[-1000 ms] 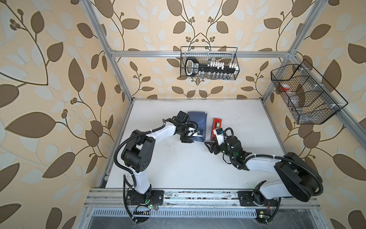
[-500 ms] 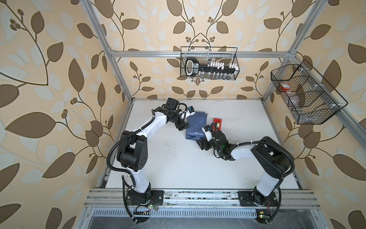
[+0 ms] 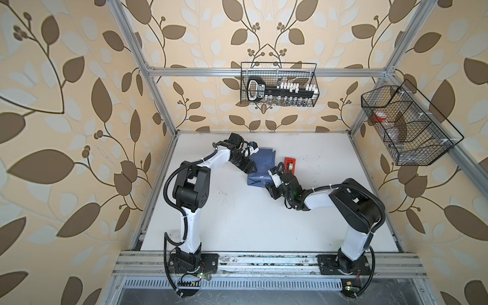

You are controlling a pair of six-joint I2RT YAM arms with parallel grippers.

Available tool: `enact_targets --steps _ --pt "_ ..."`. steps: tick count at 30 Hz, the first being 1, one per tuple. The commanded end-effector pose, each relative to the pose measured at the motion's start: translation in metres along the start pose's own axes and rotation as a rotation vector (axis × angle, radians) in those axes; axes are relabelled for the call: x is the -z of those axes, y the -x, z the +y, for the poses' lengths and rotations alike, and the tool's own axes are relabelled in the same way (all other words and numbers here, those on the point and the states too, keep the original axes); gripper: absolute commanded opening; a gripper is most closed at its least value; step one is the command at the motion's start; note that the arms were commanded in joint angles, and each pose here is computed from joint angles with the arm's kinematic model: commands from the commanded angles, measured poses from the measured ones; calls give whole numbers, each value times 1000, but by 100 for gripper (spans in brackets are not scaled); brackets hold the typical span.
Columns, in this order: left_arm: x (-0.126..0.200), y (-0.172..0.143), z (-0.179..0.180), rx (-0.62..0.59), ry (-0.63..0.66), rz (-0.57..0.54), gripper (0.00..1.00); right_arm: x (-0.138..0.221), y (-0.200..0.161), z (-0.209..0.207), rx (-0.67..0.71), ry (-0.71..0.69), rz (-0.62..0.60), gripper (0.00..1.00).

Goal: Wrap a gift box in wrapping paper
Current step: Wrap the gift box with the wrapping paper.

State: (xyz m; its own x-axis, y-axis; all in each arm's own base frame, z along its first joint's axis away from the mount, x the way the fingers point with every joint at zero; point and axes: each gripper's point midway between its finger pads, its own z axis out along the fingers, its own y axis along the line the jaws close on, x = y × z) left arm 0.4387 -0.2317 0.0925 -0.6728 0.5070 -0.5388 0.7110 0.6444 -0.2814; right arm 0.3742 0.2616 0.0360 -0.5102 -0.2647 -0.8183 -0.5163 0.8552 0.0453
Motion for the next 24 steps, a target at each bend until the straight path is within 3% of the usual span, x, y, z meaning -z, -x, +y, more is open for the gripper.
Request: enact_targets --steps 1,7,11,15,20,22,24 --pt "-1 -1 -5 41 -57 16 67 -5 4 3 60 8 0 51" --pt "-4 -8 -9 59 -74 18 67 -8 3 10 81 13 6 52" --pt "-3 -10 -11 69 -81 19 68 -10 -5 11 91 -7 26 64" --pt "-1 -9 -13 66 -83 12 67 -14 -11 14 102 -21 35 66" --pt "-1 -8 -13 65 -84 10 67 -21 -12 7 81 -73 47 52" --pt "-1 -9 -14 67 -90 11 68 -23 -12 5 81 -84 47 42" --pt "-1 -9 -15 75 -95 10 68 -24 -13 7 76 -78 48 39"
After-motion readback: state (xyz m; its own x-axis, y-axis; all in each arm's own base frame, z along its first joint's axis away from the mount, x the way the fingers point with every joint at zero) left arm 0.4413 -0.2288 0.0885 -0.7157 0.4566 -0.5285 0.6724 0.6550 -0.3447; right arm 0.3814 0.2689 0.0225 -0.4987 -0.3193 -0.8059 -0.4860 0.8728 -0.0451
